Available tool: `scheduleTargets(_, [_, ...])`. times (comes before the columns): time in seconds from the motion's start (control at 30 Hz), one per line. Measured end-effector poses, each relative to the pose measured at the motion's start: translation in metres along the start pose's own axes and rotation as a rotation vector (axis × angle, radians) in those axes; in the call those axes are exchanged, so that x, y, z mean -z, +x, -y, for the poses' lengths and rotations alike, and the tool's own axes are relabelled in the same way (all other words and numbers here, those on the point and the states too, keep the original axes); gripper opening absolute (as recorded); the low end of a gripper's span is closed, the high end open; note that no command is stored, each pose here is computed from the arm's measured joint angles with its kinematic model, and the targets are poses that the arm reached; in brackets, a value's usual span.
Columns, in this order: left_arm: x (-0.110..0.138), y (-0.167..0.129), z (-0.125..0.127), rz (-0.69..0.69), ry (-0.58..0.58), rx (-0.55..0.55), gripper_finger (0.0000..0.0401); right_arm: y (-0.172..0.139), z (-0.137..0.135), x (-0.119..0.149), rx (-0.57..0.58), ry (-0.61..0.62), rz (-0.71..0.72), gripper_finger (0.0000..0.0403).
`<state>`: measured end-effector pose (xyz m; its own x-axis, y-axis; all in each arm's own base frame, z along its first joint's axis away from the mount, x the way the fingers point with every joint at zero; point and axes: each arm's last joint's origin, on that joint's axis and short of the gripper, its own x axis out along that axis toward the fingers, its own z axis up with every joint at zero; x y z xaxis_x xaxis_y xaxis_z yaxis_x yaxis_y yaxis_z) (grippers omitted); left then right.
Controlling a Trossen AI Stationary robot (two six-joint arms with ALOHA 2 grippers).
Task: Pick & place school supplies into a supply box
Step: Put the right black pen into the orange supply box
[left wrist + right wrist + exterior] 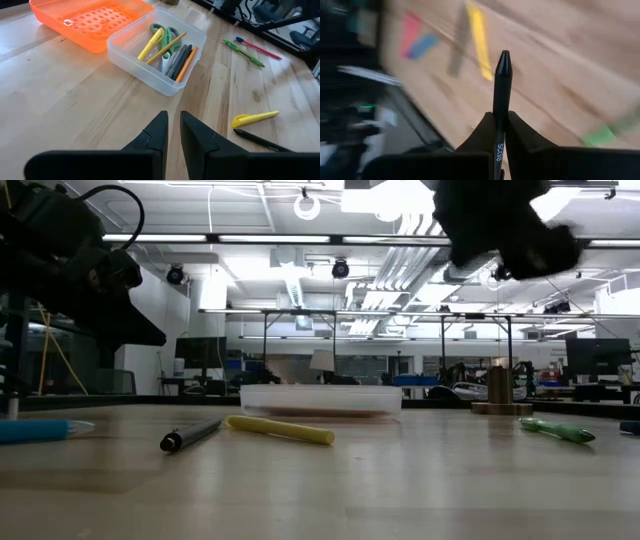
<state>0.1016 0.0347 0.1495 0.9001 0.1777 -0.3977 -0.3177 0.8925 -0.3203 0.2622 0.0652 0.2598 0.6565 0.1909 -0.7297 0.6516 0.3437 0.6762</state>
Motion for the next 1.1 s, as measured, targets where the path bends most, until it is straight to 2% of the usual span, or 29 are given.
scheduleTargets(0.23, [0.0, 0.0, 0.0, -0.001, 0.0, 0.003, 0.0079, -0.038, -0.021, -0.015, -0.267, -0.201, 0.204, 0.0003])
scheduleTargets(0.47, [0.0, 0.0, 0.0, -0.001, 0.0, 0.003, 0.0079, -0.053, -0.039, -0.018, -0.463, -0.456, 0.304, 0.0003])
scheduleTargets(0.8, [0.0, 0.0, 0.0, -0.001, 0.0, 0.002, 0.0079, -0.064, -0.055, -0.019, -0.613, -0.74, 0.464, 0.0003])
scheduleTargets(1.1, [0.0, 0.0, 0.0, -0.001, 0.0, 0.002, 0.0079, -0.072, -0.062, -0.02, -0.662, -0.898, 0.586, 0.0002])
